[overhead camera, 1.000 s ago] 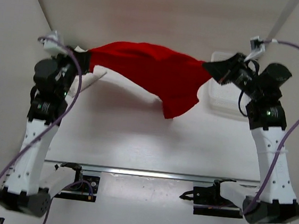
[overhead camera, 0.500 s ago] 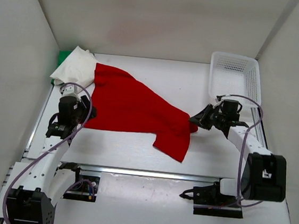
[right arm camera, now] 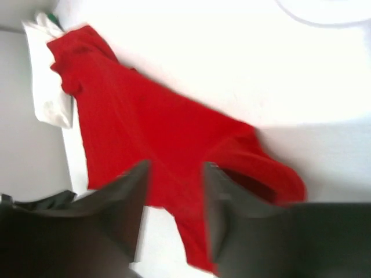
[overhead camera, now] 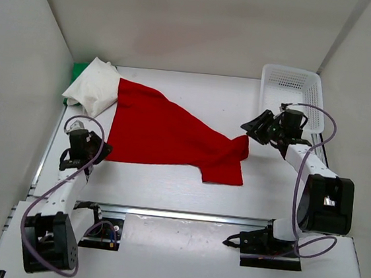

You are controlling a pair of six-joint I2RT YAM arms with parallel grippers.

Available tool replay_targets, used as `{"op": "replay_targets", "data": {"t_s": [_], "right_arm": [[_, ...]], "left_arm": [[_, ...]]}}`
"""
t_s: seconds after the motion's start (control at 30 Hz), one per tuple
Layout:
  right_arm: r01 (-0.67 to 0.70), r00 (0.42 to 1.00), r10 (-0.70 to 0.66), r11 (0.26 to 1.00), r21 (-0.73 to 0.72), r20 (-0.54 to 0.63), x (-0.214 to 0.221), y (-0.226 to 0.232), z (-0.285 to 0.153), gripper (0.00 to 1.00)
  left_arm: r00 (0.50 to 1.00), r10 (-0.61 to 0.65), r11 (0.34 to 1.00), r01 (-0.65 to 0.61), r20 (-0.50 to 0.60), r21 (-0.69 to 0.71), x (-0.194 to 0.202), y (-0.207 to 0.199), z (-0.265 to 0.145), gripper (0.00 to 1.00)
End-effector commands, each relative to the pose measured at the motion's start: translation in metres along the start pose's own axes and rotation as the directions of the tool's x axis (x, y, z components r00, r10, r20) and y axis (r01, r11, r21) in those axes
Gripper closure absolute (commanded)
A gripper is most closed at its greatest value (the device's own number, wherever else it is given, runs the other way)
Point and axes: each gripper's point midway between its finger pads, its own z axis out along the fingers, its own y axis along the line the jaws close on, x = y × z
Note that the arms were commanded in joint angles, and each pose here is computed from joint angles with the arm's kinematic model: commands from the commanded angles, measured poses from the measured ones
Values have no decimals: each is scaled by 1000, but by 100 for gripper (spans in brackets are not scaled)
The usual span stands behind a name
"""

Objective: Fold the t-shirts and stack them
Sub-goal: Flatten out the tshirt

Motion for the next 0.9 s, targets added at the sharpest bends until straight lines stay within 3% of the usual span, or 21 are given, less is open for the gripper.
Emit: {"op": "replay_targets", "data": {"t_s": [0.0, 0.1, 0.2, 0.3, 0.53, 0.7, 0.87], "right_arm": [[107, 991, -99, 990, -92, 88, -14, 47, -5, 55], [147, 979, -133, 985, -88, 152, -7, 55, -20, 52], [200, 963, -177, 975, -98, 206, 6, 65, -37, 54], [235, 960, -201, 957, -169, 198, 22, 83, -46, 55], [263, 961, -231, 933, -245, 153, 54, 98, -51, 56], [260, 964, -236, 936, -237, 123, 72, 85, -57, 57], [247, 966, -221, 944, -217, 135, 80, 65, -71, 58]], "left_arm": [[985, -169, 985, 169, 12, 13, -7, 8, 13, 52], [984, -180, 982, 180, -2, -61, 3, 20, 23, 48], [982, -184, 977, 180, -31, -115, 13, 31, 26, 50], [976, -217, 968, 219, 34, -119, 12, 42, 22, 44], [970, -242, 954, 244, 33, -171, 24, 59, 25, 45], [960, -272, 948, 279, 65, -153, 18, 59, 38, 53], [962, -269, 955, 273, 56, -111, 7, 41, 47, 70]]}}
